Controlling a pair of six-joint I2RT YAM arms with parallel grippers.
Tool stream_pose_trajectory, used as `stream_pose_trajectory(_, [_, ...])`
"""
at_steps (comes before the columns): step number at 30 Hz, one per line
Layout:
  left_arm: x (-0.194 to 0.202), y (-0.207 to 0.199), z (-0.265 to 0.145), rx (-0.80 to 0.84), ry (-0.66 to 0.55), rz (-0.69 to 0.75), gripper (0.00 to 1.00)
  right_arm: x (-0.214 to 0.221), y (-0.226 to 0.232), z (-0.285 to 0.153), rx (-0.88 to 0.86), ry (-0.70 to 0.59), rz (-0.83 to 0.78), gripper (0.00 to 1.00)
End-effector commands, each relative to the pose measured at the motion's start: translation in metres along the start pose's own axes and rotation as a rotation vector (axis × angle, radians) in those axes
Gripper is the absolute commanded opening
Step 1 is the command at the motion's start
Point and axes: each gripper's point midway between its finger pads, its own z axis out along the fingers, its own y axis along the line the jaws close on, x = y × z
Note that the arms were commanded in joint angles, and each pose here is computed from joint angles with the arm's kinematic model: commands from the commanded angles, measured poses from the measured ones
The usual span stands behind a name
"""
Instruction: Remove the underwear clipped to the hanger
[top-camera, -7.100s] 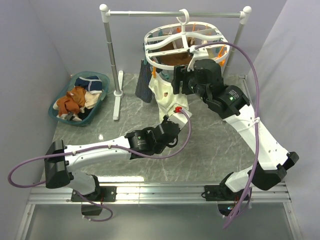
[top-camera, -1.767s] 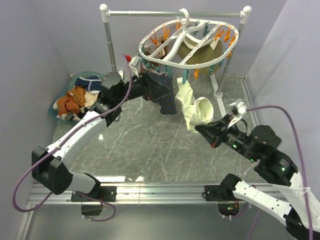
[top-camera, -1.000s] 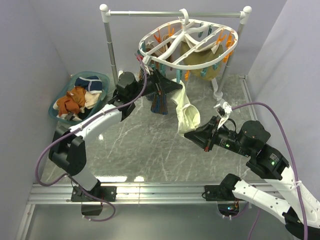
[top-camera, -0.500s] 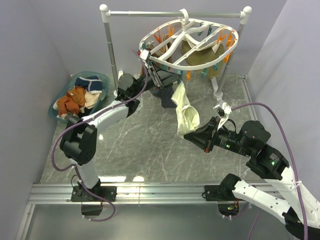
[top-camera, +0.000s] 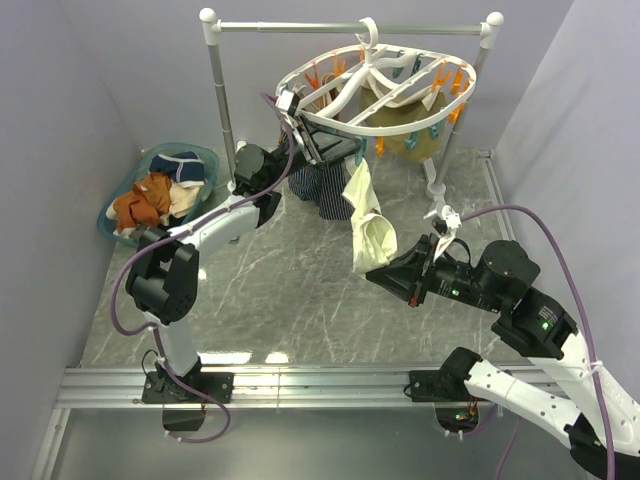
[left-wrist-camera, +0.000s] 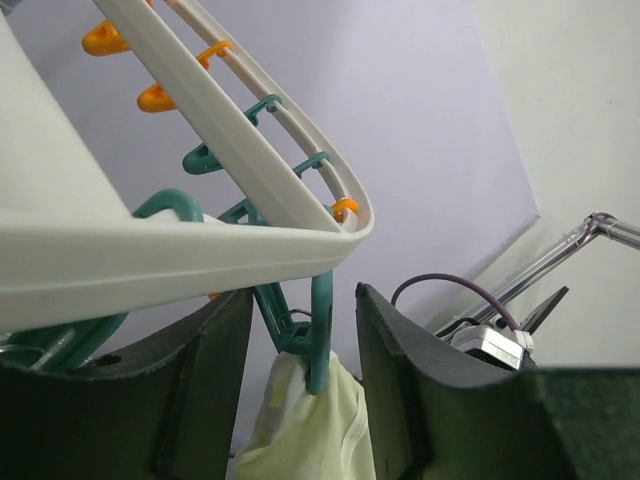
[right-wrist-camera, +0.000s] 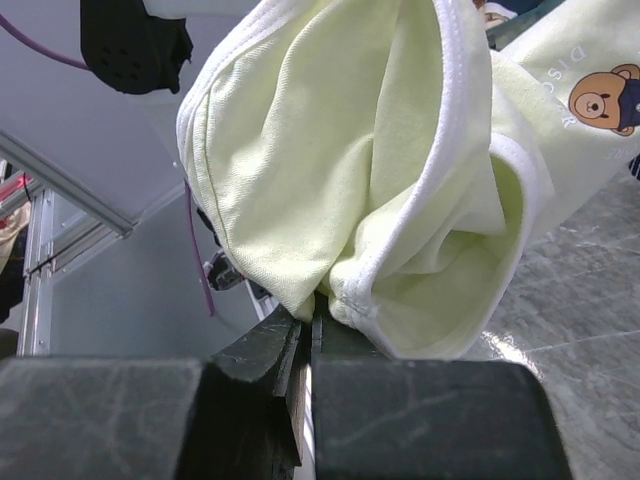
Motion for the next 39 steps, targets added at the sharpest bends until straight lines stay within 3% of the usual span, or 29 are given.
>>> stream_pose_trajectory(1, [-0.002, -0.025, 0.004, 0.089, 0.02, 0.044, 0.5, -0.018, 0.012, -0.002, -0.047, -0.044, -0.018, 0.0])
stream_pose_trajectory(8, [0.003, -0.025, 0.003, 0.116, 0.048, 0.022, 0.3, -0.017, 0.011, 0.002, -0.051, -0.041, -0.015, 0.0])
stream_pose_trajectory(13, [0.004, -0.022, 0.002, 0.125, 0.052, 0.003, 0.27, -0.015, 0.011, 0.005, -0.056, -0.03, -0.013, 0.0])
stream_pose_trajectory(14, [0.003, -0.022, 0.003, 0.126, 0.052, 0.005, 0.24, -0.015, 0.01, 0.006, -0.056, -0.029, -0.013, 0.0])
stream_pose_trajectory(15, [0.003, -0.023, 0.004, 0.125, 0.054, 0.004, 0.09, -0.014, 0.009, 0.007, -0.054, -0.027, -0.011, 0.0])
stream_pose_trajectory(17, [0.003, -0.023, 0.004, 0.124, 0.058, 0.008, 0.0, -0.014, 0.01, 0.007, -0.059, -0.028, -0.013, 0.0])
stream_pose_trajectory(22, [0.003, -0.02, 0.005, 0.109, 0.064, 0.003, 0.01, -0.015, 0.009, 0.007, -0.049, -0.033, -0.015, 0.0])
stream_pose_trajectory(23, [0.004, -0.019, 0.004, 0.103, 0.071, 0.009, 0.06, -0.014, 0.009, 0.007, -0.05, -0.031, -0.014, 0.0])
stream_pose_trajectory(24, [0.005, -0.019, 0.004, 0.097, 0.074, 0.01, 0.29, -0.015, 0.008, 0.007, -0.045, -0.031, -0.013, 0.0])
stream_pose_trajectory(26, [0.009, -0.016, 0.0, 0.064, 0.081, 0.017, 0.5, -0.014, 0.007, 0.007, -0.042, -0.03, -0.014, 0.0])
stream_pose_trajectory(27, [0.009, -0.014, -0.002, 0.042, 0.081, 0.02, 0.77, -0.013, 0.006, 0.007, -0.039, -0.026, -0.012, 0.0])
stream_pose_trajectory(30, [0.012, -0.003, -0.013, -0.063, 0.07, 0.048, 0.98, -0.011, 0.005, 0.007, -0.032, -0.03, -0.008, 0.0])
stream_pose_trajectory(39, [0.022, 0.02, -0.06, -0.369, 0.047, 0.191, 1.0, -0.013, -0.003, 0.014, -0.004, -0.023, -0.013, 0.0])
